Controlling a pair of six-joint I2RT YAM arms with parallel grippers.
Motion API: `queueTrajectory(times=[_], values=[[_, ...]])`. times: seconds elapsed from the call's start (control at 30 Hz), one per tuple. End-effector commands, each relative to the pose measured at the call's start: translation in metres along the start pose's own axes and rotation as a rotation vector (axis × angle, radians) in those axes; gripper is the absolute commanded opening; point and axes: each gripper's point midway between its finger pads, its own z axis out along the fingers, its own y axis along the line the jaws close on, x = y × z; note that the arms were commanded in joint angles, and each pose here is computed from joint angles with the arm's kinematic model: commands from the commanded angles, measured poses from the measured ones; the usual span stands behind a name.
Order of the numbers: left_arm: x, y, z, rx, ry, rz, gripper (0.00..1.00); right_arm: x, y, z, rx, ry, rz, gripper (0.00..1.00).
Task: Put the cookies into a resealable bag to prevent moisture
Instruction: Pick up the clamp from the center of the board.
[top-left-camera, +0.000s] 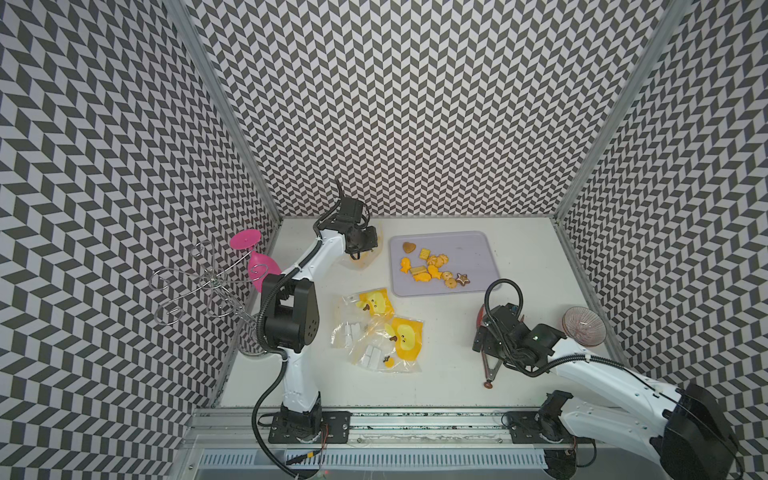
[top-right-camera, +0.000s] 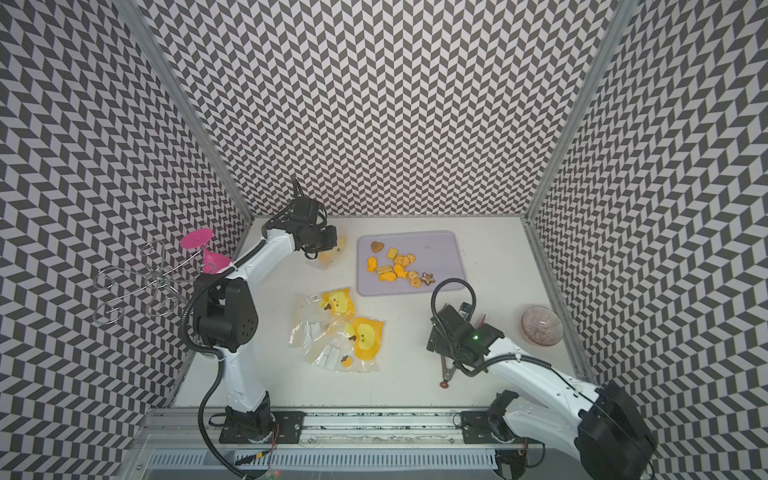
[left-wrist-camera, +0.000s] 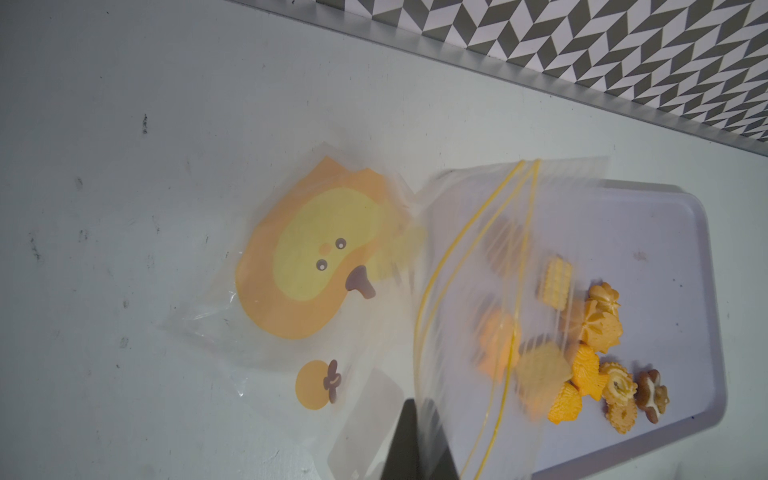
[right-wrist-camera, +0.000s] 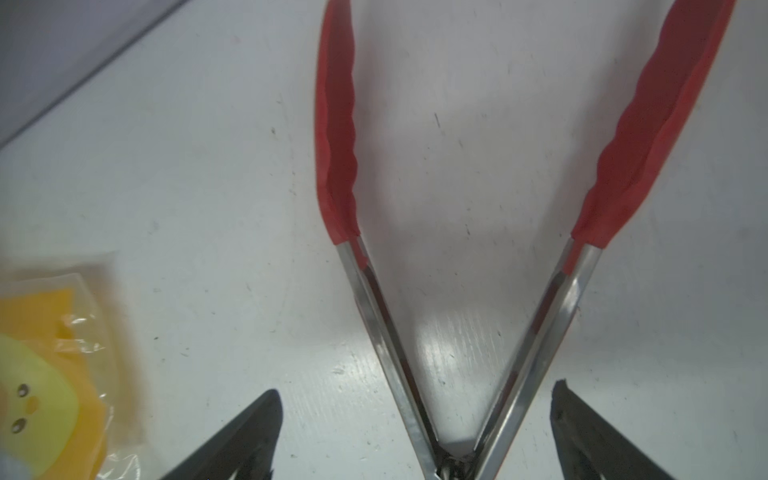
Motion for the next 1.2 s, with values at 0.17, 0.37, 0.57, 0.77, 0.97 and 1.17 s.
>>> queueTrajectory(times=[0.17, 0.37, 0.57, 0.77, 0.97, 1.17], values=[[0.002, -0.004, 0.004, 0.019, -0.004, 0.006, 0.0, 0.008, -0.007, 0.013, 0.053, 0.024, 0.026, 0.96], [0.002, -0.003, 0.004, 0.016, -0.005, 0.006, 0.0, 0.013, -0.008, 0.028, 0.084, 0.048, 0.016, 0.87], [0.002, -0.003, 0.003, 0.017, -0.007, 0.009, 0.0, 0.009, -0.011, 0.037, 0.128, 0.027, 0.025, 0.83], [0.003, -0.003, 0.003, 0.02, -0.004, 0.01, 0.0, 0.011, -0.015, 0.051, 0.184, 0.042, 0.003, 0.81], [0.002, -0.003, 0.002, 0.02, -0.006, 0.008, 0.0, 0.012, -0.014, 0.053, 0.155, 0.03, 0.018, 0.72], [0.003, -0.003, 0.002, 0.026, -0.003, 0.008, 0.0, -0.023, -0.018, 0.039, 0.15, -0.091, 0.084, 0.68]])
